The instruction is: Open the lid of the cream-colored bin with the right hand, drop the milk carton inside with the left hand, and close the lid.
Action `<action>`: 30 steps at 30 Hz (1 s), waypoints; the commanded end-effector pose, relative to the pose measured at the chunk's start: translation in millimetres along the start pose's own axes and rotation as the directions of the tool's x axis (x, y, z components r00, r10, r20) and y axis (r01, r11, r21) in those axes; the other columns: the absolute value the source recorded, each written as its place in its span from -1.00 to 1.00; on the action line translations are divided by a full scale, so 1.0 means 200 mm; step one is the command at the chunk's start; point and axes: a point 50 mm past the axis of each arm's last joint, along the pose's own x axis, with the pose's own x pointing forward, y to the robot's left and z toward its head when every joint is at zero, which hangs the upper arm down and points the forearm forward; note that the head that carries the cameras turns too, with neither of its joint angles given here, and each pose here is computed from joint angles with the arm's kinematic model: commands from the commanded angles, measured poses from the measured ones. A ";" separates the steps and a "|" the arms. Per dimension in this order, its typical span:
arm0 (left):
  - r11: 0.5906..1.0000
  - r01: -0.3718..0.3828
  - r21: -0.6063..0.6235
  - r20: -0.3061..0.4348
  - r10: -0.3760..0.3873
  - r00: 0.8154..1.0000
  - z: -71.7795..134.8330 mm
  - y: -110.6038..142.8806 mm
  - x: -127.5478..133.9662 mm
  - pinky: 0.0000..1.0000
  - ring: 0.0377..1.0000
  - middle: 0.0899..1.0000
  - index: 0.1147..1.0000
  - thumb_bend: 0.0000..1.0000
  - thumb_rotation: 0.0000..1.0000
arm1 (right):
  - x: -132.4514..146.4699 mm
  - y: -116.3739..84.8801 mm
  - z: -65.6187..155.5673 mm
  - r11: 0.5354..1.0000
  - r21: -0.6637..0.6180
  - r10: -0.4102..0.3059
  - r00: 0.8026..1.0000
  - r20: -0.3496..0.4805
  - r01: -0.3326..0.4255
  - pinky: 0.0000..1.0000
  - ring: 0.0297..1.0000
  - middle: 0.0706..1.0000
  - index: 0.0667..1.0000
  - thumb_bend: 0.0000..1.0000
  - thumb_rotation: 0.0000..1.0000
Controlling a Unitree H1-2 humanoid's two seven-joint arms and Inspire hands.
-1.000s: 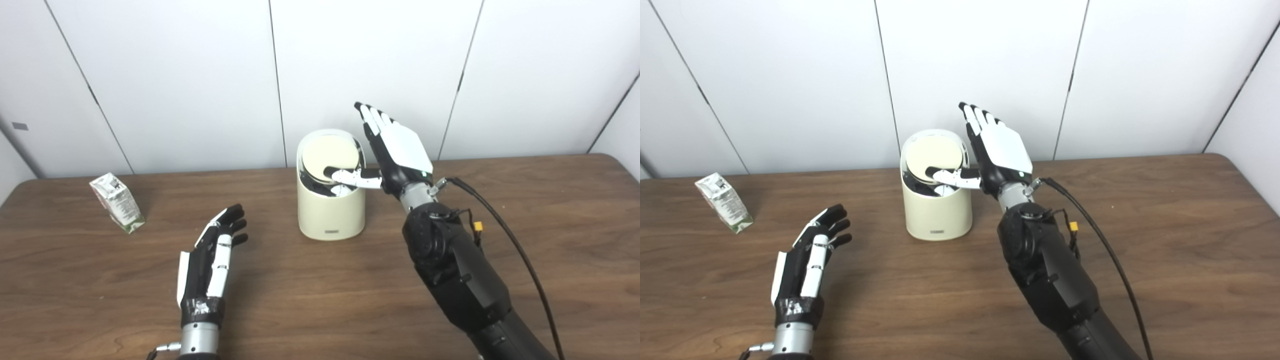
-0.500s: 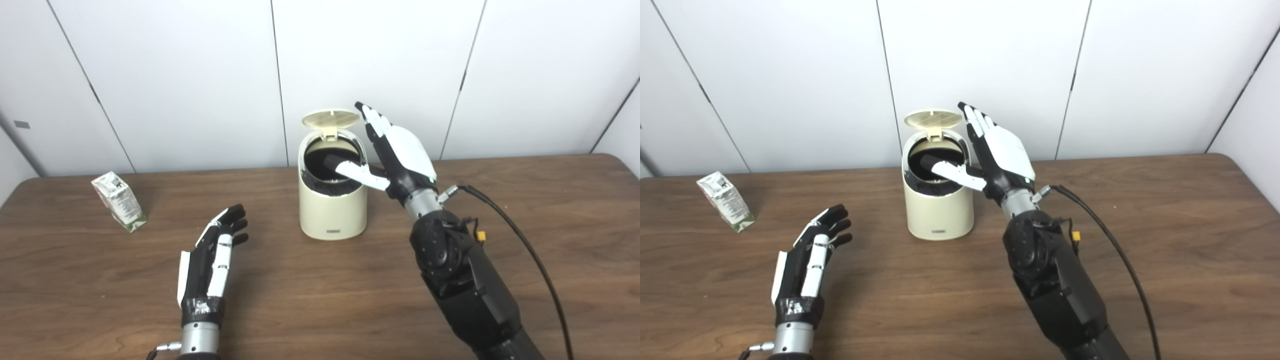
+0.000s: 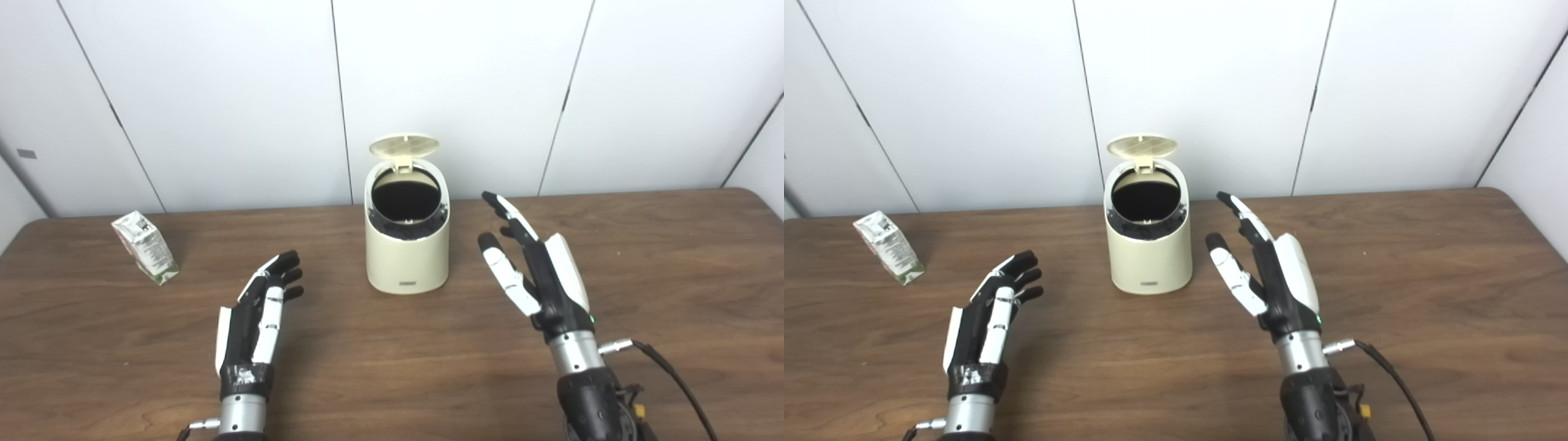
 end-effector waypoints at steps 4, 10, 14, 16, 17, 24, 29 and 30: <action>1.000 0.008 -0.014 0.069 -0.007 0.998 0.06 0.01 0.03 0.50 0.60 0.62 0.59 -0.64 0.47 | -0.04 -0.03 -0.03 0.989 0.129 -0.084 0.996 0.043 0.078 0.60 0.74 0.75 0.70 -0.60 0.76; 1.000 0.017 -0.009 0.066 -0.016 0.998 0.05 0.01 0.02 0.50 0.60 0.61 0.58 -0.66 0.46 | -0.09 -0.01 -0.11 0.988 0.115 -0.100 0.995 0.006 0.099 0.58 0.72 0.73 0.68 -0.55 0.69; 1.000 0.018 -0.016 0.060 -0.017 0.998 0.03 0.01 0.02 0.51 0.60 0.62 0.58 -0.65 0.45 | -0.09 -0.01 -0.15 0.992 0.085 -0.095 0.995 -0.006 0.095 0.60 0.73 0.72 0.67 -0.53 0.74; 1.000 0.019 -0.018 0.057 -0.018 0.998 0.03 0.01 0.01 0.51 0.60 0.62 0.58 -0.64 0.45 | -0.09 -0.01 -0.17 0.994 0.063 -0.085 0.996 -0.012 0.085 0.59 0.72 0.71 0.68 -0.55 0.85; 1.000 0.021 -0.019 0.055 -0.019 0.998 0.03 0.01 0.01 0.51 0.60 0.62 0.58 -0.64 0.45 | -0.10 -0.01 -0.19 0.995 0.052 -0.081 0.997 -0.016 0.082 0.58 0.72 0.71 0.68 -0.56 0.86; 0.996 0.036 0.078 0.066 -0.041 0.997 0.04 0.04 0.05 0.47 0.59 0.58 0.56 -0.51 -0.13 | -0.11 0.02 -0.23 0.997 0.051 -0.047 0.997 -0.054 0.050 0.56 0.71 0.69 0.68 -0.63 0.85; 0.980 -0.040 0.195 0.136 0.013 0.991 0.14 0.09 0.10 0.38 0.55 0.48 0.47 -0.15 -0.54 | -0.11 0.02 -0.26 0.998 0.045 -0.043 0.997 -0.066 0.047 0.53 0.70 0.70 0.68 -0.70 0.78; 0.973 -0.055 0.223 0.166 0.018 0.986 0.17 0.11 0.11 0.37 0.54 0.47 0.47 -0.10 -0.53 | -0.11 0.01 -0.26 0.998 0.040 -0.042 0.997 -0.070 0.045 0.53 0.70 0.71 0.68 -0.72 0.76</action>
